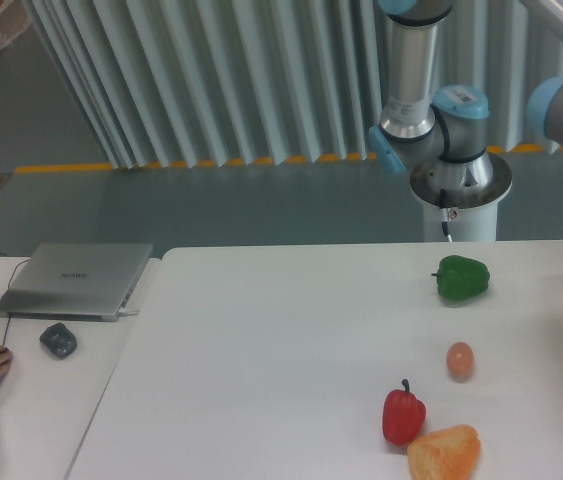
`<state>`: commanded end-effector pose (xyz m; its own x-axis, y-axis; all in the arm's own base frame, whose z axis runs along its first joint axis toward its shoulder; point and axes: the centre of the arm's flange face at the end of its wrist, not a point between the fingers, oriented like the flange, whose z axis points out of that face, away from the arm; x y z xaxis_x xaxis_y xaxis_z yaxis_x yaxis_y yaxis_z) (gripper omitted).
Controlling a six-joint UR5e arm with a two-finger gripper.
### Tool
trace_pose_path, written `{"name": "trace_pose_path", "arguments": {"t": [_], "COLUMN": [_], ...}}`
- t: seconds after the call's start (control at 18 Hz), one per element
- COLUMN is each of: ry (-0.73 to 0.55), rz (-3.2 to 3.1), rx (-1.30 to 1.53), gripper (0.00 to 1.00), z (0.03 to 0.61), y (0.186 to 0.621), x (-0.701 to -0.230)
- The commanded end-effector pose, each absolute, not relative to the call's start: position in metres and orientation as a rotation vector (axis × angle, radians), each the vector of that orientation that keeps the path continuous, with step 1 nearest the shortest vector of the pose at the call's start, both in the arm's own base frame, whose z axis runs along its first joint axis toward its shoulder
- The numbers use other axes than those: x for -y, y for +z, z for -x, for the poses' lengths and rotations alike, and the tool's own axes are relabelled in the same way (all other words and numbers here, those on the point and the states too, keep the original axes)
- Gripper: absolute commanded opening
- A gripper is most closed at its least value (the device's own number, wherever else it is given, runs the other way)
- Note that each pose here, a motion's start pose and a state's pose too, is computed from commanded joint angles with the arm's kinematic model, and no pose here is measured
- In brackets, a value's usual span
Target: Place the yellow pepper in a basket
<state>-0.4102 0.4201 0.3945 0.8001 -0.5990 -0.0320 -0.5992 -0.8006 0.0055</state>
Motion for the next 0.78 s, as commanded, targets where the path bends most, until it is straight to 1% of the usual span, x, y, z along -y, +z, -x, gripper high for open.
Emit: {"name": "trace_pose_path", "arguments": {"t": [0.17,0.28,0.39,0.5,0.61,0.78], "ry": [0.028,0.008,0.017,-0.008,-0.011,0.007], "rz": [2.994,2.998,3.003,3.0,3.003,2.983], "rx": [-0.939,-0.937,-0.914,-0.905,-0.898,-0.915], "gripper": [1.0,1.0,1.0,1.0,1.0,1.0], "z": [0.391,0.37,0.348,0.315,0.296,0.285], "y": [0.402,0.397,0.4,0.395,0.395,0.406], "x": [-0.423,-0.433,-0.439,-0.46,-0.471,-0.474]}}
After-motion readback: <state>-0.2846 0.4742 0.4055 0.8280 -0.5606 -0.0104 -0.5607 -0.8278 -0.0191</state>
